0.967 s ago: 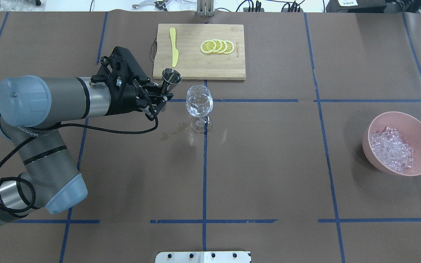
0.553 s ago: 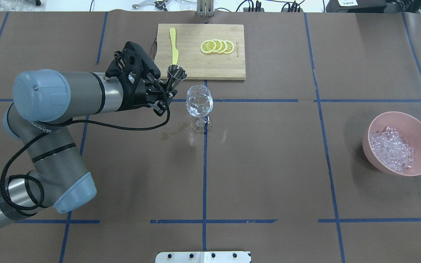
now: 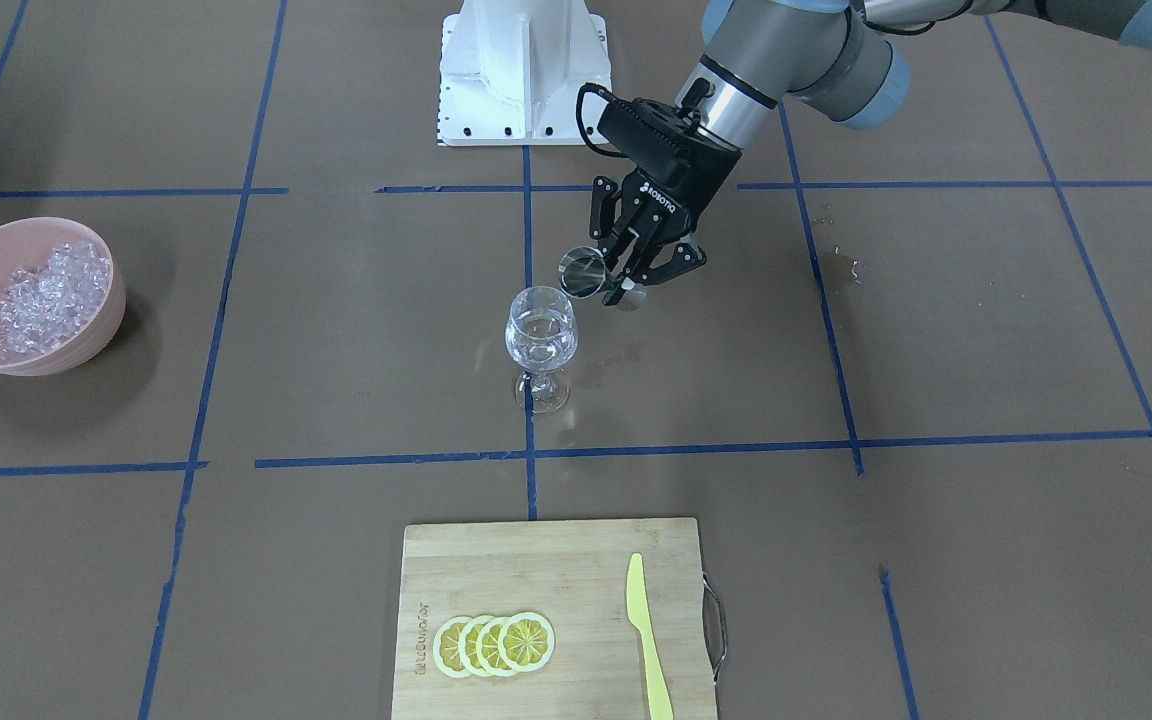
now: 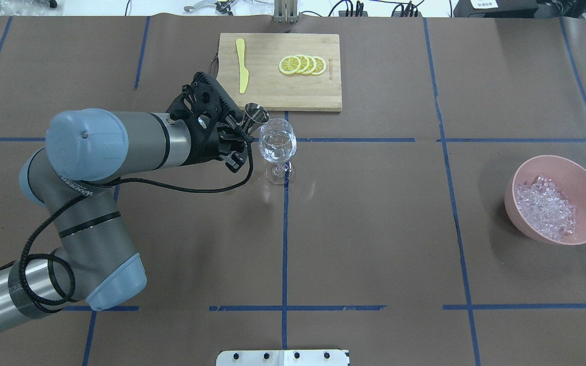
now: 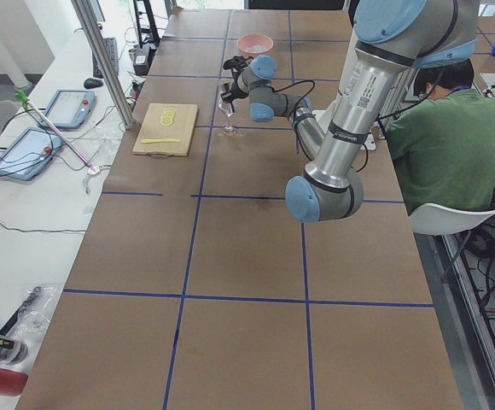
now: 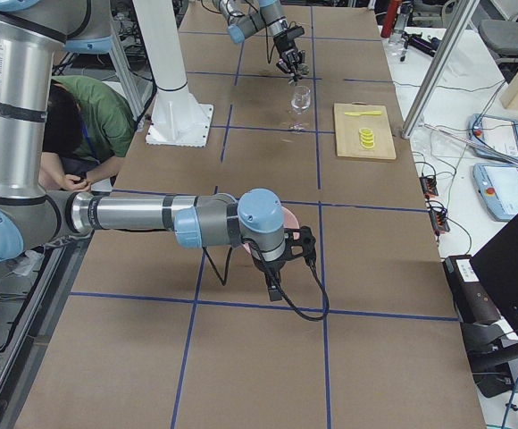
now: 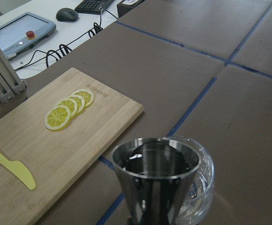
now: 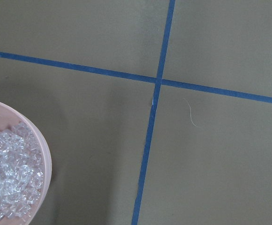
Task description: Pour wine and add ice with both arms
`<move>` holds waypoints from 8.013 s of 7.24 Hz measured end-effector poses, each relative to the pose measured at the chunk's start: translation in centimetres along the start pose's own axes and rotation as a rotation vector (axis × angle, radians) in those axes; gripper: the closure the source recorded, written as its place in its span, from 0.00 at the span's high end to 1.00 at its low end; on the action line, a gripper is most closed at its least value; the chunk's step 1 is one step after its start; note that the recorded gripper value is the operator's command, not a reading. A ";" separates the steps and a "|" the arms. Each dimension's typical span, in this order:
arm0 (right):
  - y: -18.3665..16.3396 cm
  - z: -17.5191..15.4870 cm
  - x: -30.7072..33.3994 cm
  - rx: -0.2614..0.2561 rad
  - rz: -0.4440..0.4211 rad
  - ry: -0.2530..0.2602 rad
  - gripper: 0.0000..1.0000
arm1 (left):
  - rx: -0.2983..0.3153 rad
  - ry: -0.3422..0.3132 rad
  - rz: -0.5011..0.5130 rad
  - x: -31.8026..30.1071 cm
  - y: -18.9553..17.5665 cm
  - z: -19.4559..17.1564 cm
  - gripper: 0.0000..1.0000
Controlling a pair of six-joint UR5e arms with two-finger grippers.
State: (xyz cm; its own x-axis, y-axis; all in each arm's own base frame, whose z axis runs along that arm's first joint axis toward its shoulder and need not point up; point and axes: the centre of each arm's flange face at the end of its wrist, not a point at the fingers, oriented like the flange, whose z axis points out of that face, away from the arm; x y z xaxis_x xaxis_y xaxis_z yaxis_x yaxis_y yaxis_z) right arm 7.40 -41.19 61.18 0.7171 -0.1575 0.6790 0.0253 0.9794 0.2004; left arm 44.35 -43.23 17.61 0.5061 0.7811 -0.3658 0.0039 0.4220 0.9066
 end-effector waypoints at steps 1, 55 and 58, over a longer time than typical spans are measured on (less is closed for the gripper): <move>0.0 0.0 0.0 0.000 0.000 0.000 1.00 | -0.020 -0.005 0.005 0.4 -0.2 0.3 0.00; 1.9 -0.1 0.7 -0.005 0.025 0.000 1.00 | 0.426 -0.545 -0.527 -11.2 29.2 -7.6 0.00; 1.9 -0.2 0.7 0.001 0.022 0.001 1.00 | 0.410 -0.552 -0.609 -9.4 33.6 -4.7 0.00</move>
State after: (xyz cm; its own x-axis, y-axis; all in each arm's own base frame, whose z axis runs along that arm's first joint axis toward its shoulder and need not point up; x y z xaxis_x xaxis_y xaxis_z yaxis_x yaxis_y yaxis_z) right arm 8.11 -39.40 61.91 0.7184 -0.1355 0.6823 0.0084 0.9825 0.1863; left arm 35.65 -34.20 50.50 0.6559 0.1018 -0.7479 0.6576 0.4095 0.6324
